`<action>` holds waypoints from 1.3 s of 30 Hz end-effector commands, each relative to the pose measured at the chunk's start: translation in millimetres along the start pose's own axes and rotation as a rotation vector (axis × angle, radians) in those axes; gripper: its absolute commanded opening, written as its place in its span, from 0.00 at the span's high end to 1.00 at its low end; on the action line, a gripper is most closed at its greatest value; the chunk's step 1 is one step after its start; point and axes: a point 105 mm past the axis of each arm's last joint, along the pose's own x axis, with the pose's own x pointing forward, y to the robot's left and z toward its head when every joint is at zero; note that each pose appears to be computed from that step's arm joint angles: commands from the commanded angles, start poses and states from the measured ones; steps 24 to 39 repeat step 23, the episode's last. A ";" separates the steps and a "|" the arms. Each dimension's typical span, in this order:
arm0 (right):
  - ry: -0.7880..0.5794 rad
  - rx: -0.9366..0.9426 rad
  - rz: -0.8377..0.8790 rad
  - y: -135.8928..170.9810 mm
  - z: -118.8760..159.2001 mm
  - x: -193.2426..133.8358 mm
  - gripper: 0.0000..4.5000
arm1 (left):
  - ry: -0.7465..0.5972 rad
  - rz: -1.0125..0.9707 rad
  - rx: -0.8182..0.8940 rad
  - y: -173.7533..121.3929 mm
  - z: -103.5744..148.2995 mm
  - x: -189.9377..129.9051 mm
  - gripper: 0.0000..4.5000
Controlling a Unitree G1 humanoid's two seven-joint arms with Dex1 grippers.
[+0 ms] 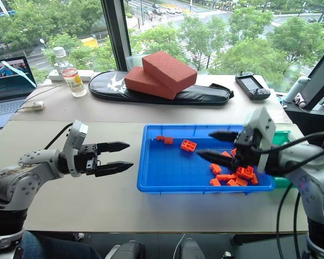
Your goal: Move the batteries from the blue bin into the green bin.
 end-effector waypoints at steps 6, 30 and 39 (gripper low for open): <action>-0.098 -0.081 -0.012 -12.1 1.1 -5.5 0.14 | -0.010 -0.004 0.069 -3.3 13.1 -4.5 0.00; -0.199 -0.110 0.069 3.4 17.5 -5.0 0.14 | -0.022 -0.027 0.025 -5.7 11.9 -2.4 0.00; -0.199 -0.110 0.069 3.4 17.5 -5.0 0.14 | -0.022 -0.027 0.025 -5.7 11.9 -2.4 0.00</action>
